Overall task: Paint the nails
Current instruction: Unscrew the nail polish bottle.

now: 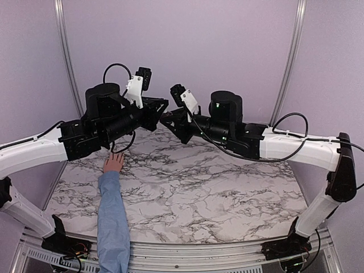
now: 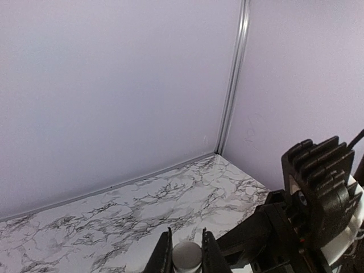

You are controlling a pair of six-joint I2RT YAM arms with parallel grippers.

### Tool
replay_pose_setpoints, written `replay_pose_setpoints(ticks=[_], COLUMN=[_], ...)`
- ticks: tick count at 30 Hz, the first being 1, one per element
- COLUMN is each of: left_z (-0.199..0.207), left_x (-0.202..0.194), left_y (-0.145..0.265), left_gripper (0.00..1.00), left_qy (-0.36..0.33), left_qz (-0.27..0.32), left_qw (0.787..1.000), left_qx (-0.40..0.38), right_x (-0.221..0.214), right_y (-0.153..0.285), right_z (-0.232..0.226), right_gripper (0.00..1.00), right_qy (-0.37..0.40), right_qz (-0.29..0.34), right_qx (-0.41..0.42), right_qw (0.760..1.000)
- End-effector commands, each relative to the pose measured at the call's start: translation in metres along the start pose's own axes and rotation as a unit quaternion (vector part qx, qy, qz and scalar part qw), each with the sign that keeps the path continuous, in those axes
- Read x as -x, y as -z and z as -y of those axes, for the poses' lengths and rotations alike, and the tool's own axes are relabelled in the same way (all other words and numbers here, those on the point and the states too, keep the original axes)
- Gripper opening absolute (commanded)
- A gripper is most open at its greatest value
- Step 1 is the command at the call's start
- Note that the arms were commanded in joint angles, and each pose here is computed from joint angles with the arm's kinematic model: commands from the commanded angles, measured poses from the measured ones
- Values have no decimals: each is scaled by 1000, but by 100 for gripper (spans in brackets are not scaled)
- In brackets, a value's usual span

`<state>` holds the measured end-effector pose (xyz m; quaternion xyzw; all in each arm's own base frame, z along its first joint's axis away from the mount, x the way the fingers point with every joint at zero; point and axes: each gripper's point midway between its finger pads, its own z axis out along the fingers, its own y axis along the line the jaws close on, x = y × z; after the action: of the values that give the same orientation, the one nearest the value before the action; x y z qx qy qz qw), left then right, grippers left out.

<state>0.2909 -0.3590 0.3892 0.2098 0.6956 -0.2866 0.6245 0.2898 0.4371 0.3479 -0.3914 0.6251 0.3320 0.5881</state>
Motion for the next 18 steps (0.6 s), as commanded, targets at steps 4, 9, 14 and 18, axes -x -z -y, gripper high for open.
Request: replay_pose_setpoints(ticks=[4, 9, 14, 18], left_z=[-1, 1, 2, -4], left_x=[-15, -17, -20, -18], left_y=[-11, -16, -20, -16], left_gripper=[0, 0, 0, 0], left_qy=[33, 53, 54, 54], left_qz=[5, 15, 18, 22], left_qw=[992, 985, 981, 977], left_qx=[122, 163, 188, 204], right_x=[32, 32, 34, 33], right_y=[-14, -20, -21, -17], right_z=[26, 31, 34, 33], right_gripper=[0, 0, 0, 0], right_qy=[16, 13, 14, 18], right_qz=[39, 40, 41, 40], right_qx=[-115, -140, -152, -150], right_qw=[992, 989, 987, 988])
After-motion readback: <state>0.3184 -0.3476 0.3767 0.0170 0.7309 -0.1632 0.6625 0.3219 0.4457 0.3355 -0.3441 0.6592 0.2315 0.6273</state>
